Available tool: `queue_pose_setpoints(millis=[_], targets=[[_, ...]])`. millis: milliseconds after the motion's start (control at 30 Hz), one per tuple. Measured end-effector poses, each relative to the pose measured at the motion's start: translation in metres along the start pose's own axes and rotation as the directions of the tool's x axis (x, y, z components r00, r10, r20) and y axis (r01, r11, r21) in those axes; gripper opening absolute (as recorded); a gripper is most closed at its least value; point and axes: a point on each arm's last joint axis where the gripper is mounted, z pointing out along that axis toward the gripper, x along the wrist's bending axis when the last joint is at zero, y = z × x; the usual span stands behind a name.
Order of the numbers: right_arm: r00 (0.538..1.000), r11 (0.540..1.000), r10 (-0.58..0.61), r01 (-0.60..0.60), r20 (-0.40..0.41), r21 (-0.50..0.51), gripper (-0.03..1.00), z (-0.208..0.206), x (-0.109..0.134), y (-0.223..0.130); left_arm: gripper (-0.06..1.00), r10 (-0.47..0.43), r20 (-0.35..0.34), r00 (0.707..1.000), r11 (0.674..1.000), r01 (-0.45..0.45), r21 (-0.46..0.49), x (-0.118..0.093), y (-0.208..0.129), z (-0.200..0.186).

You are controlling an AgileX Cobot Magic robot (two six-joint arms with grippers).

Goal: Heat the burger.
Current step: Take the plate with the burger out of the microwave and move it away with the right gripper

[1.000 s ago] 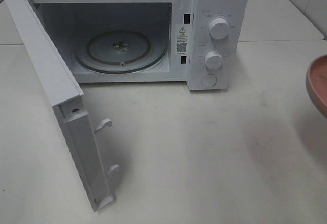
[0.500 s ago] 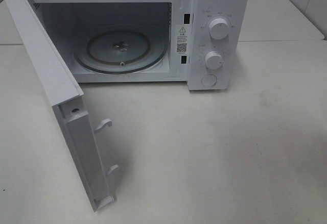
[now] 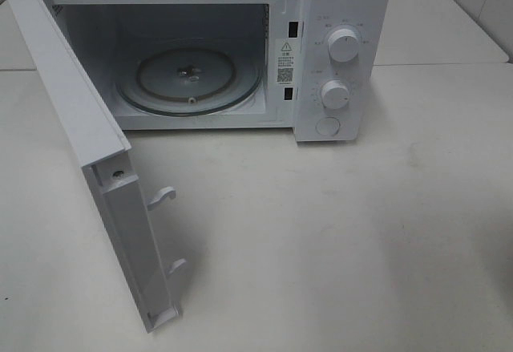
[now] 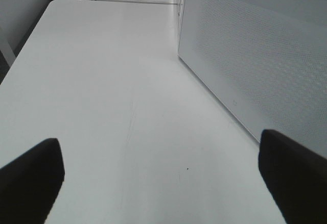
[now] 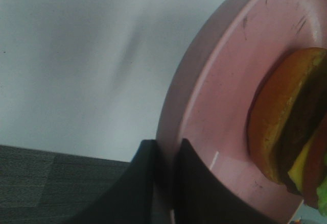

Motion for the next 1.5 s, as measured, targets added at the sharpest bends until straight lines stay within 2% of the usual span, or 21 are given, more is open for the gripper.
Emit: queue_pose_setpoints(millis=[300, 467, 833, 1500], targets=[[0.997, 0.997, 0.071, -0.071, -0.005, 0.038, 0.09, 0.006, 0.015, 0.026, 0.97, 0.000, 0.000, 1.000, 1.000, 0.000, 0.000, 0.000, 0.000, 0.000], [0.994, 0.992, 0.108, -0.109, 0.022, 0.059, 0.09, 0.012, 0.028, 0.060, 0.97, 0.000, 0.000, 1.000, 1.000, 0.000, 0.000, 0.000, 0.000, 0.000], [0.993, 0.988, 0.119, -0.119, 0.007, 0.095, 0.09, 0.033, 0.055, 0.100, 0.97, 0.000, 0.000, 1.000, 1.000, 0.000, 0.000, 0.000, 0.000, 0.000], [0.984, 0.972, 0.179, -0.176, -0.004, 0.157, 0.09, 0.083, 0.072, 0.111, 0.97, 0.000, 0.000, 1.000, 1.000, 0.000, 0.000, 0.000, 0.000, 0.000]])
